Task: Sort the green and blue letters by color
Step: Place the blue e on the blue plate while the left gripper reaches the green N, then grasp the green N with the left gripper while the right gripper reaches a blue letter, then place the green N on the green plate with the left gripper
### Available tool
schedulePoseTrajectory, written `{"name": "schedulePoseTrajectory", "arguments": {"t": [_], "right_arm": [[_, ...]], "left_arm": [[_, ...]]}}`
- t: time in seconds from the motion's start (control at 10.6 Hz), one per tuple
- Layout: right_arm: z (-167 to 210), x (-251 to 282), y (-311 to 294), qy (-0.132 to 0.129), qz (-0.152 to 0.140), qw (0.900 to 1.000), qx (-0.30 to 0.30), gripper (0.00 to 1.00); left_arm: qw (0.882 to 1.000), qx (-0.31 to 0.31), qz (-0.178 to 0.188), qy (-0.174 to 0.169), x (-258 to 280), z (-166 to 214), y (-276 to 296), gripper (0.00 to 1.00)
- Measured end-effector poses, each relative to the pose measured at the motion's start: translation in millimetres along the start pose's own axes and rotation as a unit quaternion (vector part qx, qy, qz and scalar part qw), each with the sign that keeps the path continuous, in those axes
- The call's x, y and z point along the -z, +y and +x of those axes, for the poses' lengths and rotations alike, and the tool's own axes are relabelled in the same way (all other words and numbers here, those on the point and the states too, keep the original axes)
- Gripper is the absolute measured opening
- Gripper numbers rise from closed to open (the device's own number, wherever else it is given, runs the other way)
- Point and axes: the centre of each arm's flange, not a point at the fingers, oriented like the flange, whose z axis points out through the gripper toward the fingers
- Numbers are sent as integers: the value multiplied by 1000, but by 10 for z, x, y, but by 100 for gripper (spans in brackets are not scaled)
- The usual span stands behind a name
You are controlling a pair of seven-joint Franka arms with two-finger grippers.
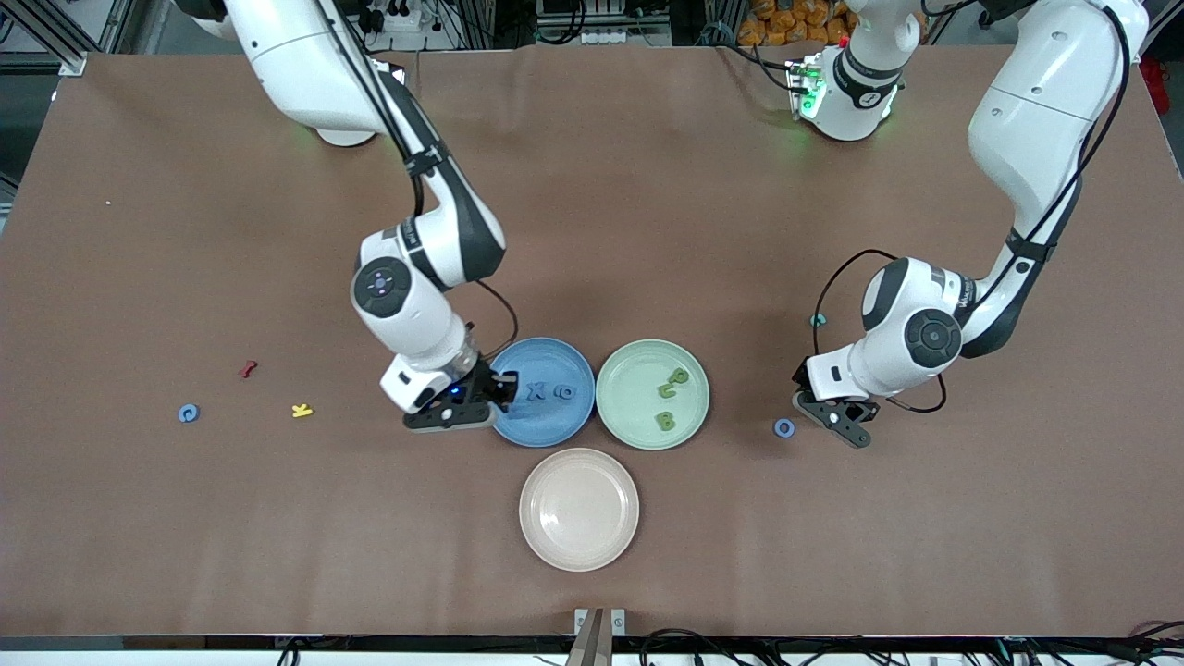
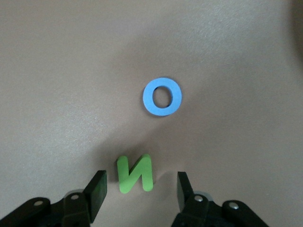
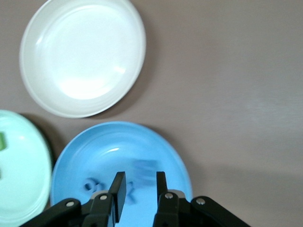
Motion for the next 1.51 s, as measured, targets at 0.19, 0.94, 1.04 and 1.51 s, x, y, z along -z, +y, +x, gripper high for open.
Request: {"name": "schedulePoseTrajectory", "arguments": {"t": [0.19,0.94,1.04,1.51], "right_arm": [[-103,-82,-213,-2,1,1000,17,38],[498,141,1524,-34,-35,997,-55,100],[568,237,1896,-36,-48,996,-68,100],[526,519,3694,-70,-92,993,-1,100]], "left_arm": [[1000,2,1,-1,-9,-16,-29,68],[1000,7,0,-1,-84,-33,-89,34],[1000,8,0,0,-79,-33,-106,33],[998,45,11,38,259,309,121,33]]}}
